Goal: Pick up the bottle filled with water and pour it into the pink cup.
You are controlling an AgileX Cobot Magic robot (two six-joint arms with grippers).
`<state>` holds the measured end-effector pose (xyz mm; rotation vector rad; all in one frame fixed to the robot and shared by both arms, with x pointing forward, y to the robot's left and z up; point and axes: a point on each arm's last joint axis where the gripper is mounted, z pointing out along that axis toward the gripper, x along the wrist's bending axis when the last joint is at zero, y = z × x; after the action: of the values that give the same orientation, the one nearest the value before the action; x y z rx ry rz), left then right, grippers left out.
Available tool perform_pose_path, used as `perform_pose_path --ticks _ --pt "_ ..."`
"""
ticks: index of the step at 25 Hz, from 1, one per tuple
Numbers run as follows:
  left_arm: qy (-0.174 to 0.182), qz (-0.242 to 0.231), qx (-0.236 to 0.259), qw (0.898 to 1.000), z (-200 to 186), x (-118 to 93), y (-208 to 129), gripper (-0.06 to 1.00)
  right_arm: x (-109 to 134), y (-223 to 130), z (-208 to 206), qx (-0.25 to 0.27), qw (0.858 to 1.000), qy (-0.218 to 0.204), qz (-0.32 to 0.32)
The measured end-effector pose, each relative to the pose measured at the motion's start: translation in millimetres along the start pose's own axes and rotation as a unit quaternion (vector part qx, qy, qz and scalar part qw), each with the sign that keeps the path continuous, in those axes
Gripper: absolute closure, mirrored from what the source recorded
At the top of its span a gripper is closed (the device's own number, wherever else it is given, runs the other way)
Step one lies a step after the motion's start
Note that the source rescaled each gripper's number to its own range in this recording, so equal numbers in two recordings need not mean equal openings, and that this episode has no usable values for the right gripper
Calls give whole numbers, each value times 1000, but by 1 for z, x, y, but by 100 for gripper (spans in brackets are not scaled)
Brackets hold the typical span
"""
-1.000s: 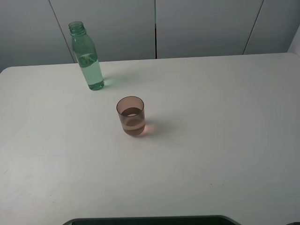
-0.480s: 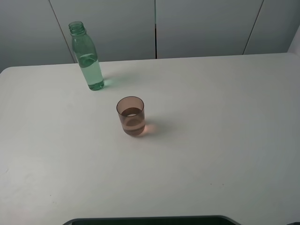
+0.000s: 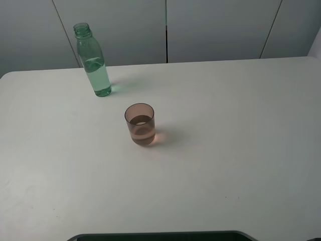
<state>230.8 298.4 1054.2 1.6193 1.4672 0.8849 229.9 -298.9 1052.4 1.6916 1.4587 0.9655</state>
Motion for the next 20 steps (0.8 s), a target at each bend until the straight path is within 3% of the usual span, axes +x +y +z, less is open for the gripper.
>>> perform_pose_path --ticks 20 --pt "0 -4 0 1000 0 0 0 2 0 0 0 0 1000 0 0"
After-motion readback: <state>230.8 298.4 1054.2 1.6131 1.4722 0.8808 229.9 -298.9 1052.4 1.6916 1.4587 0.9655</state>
